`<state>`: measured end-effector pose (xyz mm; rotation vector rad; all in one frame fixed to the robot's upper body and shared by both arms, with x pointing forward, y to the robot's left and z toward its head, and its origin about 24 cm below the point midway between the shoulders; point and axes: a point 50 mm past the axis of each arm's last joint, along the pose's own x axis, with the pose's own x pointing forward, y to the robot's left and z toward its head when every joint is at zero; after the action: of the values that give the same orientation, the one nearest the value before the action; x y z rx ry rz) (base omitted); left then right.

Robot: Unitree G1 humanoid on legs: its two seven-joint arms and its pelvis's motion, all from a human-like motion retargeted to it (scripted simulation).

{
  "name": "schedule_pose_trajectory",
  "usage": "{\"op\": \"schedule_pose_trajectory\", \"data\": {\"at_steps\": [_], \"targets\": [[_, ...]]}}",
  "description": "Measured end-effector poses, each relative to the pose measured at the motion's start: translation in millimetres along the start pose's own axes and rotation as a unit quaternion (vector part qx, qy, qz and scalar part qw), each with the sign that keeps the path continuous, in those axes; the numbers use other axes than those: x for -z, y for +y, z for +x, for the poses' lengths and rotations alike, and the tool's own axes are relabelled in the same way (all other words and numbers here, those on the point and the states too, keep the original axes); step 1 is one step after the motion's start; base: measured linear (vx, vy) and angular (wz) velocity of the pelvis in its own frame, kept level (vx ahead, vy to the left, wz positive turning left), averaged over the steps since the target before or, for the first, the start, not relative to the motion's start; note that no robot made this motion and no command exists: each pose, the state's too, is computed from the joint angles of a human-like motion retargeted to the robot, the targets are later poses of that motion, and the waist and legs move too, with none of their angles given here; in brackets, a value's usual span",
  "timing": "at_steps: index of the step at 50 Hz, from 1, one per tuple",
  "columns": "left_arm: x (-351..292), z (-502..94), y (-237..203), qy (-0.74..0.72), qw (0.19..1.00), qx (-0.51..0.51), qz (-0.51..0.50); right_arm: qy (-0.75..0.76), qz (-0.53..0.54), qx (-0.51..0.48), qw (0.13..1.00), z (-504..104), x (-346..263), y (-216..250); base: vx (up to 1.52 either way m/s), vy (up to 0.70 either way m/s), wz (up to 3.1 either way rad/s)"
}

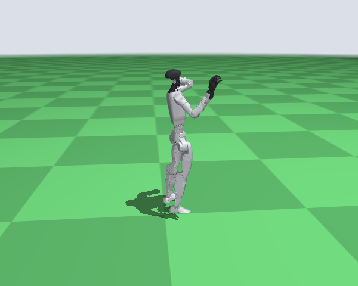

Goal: In place motions

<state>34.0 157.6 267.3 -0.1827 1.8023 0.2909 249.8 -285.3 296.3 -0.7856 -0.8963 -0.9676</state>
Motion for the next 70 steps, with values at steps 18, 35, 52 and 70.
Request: {"op": "schedule_pose_trajectory", "data": {"at_steps": [18, 35, 52, 70], "targets": [[0.0, -0.2, -0.3, 0.005, 1.000, -0.023, -0.010, -0.240, 0.093, 0.023, 0.966, 10.4, -81.4, -28.0, 0.00, 0.00, -0.04], [0.8, -0.1, -2.0, -0.008, 1.000, 0.024, -0.014, -0.095, 0.032, -0.010, 0.995, -5.1, -21.0, -2.4, 0.00, 0.00, 0.00], [0.3, 0.6, -4.0, 0.012, 0.999, -0.006, -0.051, -0.075, 0.200, -0.024, 0.977, 4.5, -34.9, 2.4, 0.00, 0.00, 0.00], [1.1, -0.1, -5.2, -0.008, 0.999, 0.038, -0.038, -0.105, 0.067, 0.000, 0.992, -8.4, -32.3, 4.7, 0.00, 0.00, 0.00]]}}
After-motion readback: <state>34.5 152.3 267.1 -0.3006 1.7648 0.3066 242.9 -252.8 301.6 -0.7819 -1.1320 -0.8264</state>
